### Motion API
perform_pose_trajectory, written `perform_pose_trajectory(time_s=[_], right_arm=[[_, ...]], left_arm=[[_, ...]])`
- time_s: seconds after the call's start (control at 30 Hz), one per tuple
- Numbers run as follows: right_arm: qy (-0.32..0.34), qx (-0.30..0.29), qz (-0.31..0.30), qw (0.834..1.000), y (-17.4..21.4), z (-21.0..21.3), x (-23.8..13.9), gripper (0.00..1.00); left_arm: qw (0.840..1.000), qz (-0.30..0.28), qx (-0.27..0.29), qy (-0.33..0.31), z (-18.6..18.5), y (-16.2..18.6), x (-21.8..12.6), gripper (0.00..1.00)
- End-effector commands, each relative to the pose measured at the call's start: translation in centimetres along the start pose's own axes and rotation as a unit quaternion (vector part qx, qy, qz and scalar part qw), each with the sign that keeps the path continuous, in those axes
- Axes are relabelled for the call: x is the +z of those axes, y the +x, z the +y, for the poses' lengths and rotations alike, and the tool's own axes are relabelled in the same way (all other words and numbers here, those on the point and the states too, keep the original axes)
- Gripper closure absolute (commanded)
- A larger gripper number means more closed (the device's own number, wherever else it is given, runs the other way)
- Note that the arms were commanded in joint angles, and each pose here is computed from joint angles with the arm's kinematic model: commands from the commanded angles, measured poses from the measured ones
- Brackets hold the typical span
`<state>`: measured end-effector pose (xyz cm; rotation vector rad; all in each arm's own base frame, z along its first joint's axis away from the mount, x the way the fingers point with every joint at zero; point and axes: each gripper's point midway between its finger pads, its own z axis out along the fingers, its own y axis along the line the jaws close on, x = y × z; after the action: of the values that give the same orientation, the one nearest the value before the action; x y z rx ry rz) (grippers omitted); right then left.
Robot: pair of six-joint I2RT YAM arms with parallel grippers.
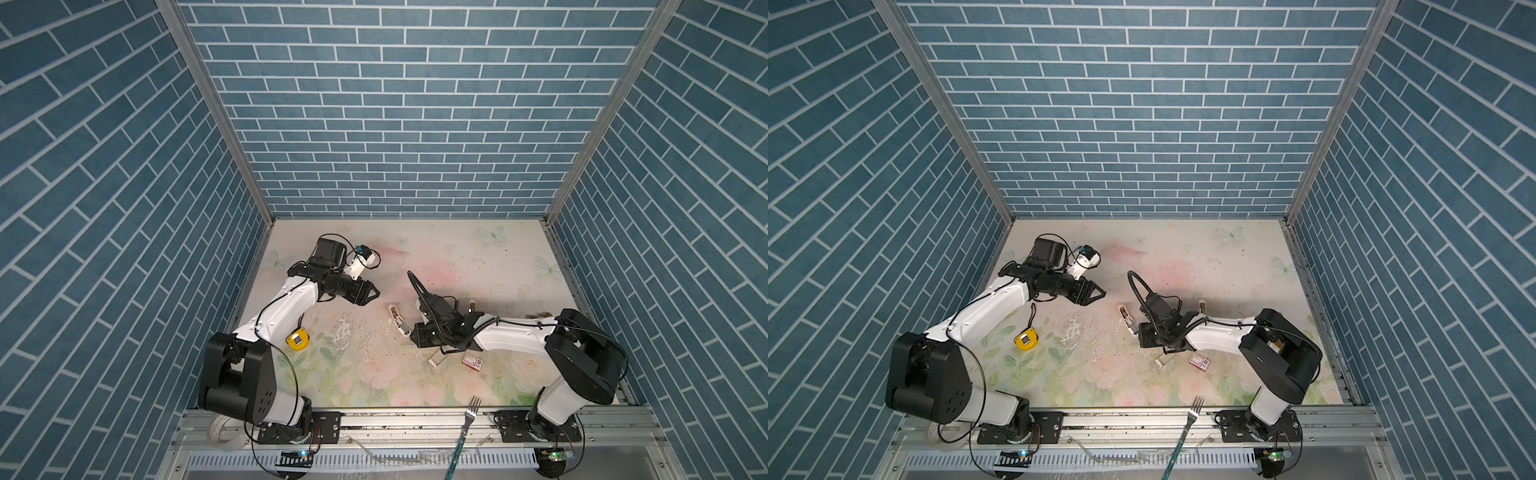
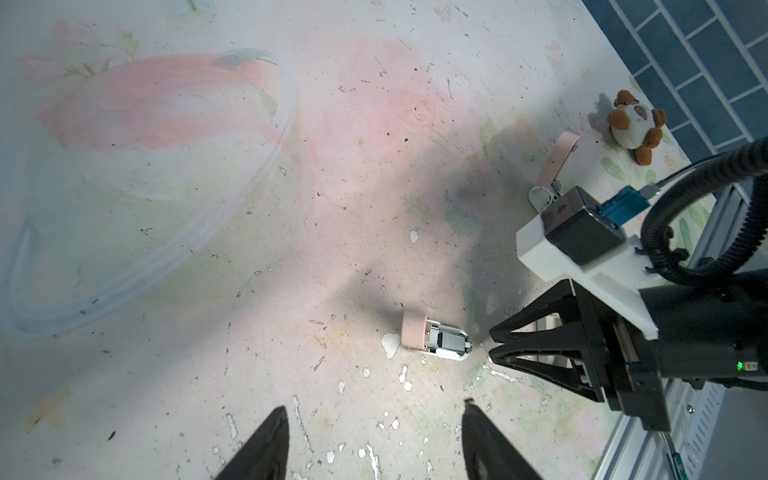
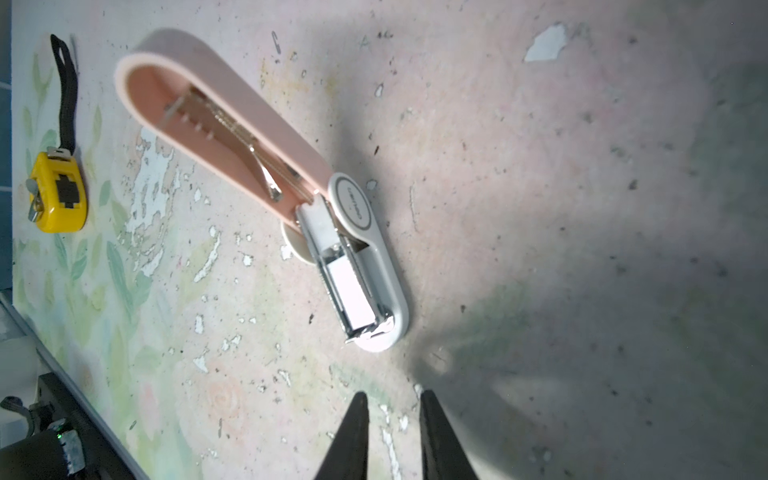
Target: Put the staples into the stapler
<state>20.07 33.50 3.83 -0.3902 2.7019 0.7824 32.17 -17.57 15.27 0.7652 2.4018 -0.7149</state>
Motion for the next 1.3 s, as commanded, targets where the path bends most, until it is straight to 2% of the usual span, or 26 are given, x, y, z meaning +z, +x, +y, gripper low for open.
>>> perform_pose_trajectory(time_s=[0.0, 0.4, 0.87, 1.27], right_arm=[[-0.02, -0.015, 0.012, 1.0, 0.2, 1.3, 0.5, 0.76], [0.012, -0.02, 0.037, 0.999, 0.1, 0.8, 2.3, 0.76], [0.084, -0.03, 0.07, 0.994, 0.6, -1.4, 3.1, 0.78], [0.132, -0.051, 0.045, 0.989, -1.0, -2.3, 2.0, 0.77]], left_arm=[[1.0, -0.007, 0.014, -0.003, -0.3, -0.4, -0.5, 0.33], [1.0, -0.01, 0.019, -0.008, -0.3, -0.4, -0.7, 0.32], [1.0, -0.017, 0.023, -0.011, -0.4, -0.5, -1.0, 0.32], [0.999, -0.024, 0.027, -0.017, -0.6, -0.3, -1.4, 0.3]])
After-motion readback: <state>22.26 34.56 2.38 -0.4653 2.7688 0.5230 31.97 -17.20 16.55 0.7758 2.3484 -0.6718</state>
